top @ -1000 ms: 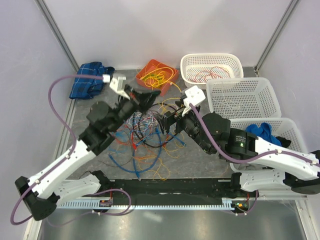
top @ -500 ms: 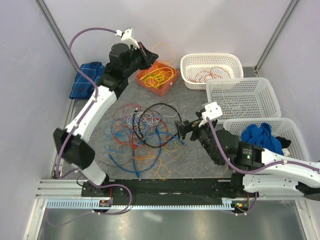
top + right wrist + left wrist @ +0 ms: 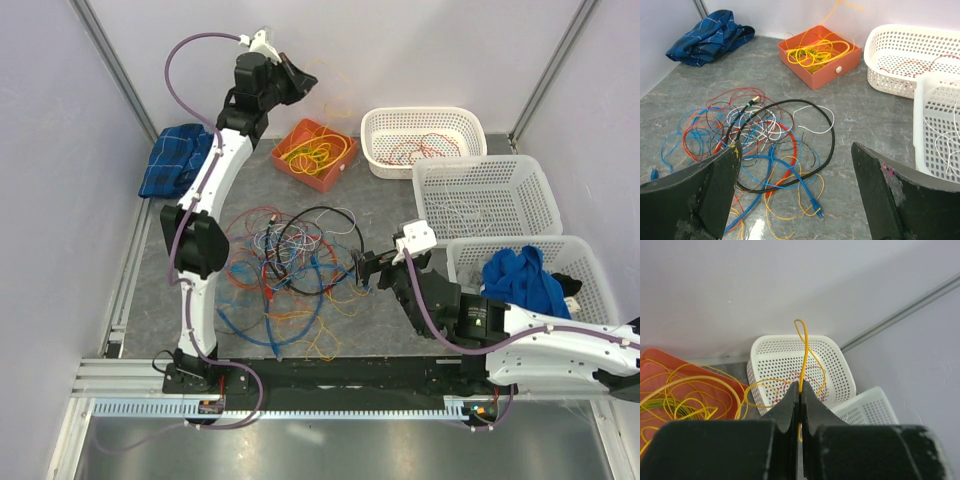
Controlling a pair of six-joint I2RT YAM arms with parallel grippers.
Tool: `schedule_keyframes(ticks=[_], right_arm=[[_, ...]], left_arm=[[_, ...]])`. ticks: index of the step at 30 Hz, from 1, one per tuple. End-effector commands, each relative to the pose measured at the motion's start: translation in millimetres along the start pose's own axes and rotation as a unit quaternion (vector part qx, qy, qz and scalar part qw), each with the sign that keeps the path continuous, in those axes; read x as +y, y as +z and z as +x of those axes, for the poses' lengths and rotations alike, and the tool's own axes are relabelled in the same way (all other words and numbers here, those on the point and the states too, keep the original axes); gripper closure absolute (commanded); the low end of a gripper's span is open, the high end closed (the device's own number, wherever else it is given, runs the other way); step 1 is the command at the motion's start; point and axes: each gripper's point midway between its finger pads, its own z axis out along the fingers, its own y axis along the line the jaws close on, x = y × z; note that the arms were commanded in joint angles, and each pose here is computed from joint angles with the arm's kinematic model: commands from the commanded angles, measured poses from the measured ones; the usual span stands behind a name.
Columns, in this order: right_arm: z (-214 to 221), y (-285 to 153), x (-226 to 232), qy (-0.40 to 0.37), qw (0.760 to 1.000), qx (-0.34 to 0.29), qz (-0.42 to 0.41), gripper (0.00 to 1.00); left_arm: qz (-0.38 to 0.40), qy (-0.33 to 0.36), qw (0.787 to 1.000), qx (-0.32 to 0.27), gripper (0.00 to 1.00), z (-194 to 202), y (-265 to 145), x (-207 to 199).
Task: Untangle the cables
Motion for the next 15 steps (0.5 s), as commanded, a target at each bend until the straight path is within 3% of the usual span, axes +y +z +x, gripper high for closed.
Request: schedule_keyframes(ticks=[1,15], right_arm=[[-2.2,-2.9,-11.8,0.041,0.999,-0.027,0.019,0.02],[33.1,-1.9,-21.3,0.053,0.998,-0.019,0.04,0.02]], left_arm=[[0.016,-0.022,1.0,-0.012,0.98,-12.5,9.7,4.7],[-0.009,-0.062,0.998,0.029,0.98,60.0,61.9,85.4]])
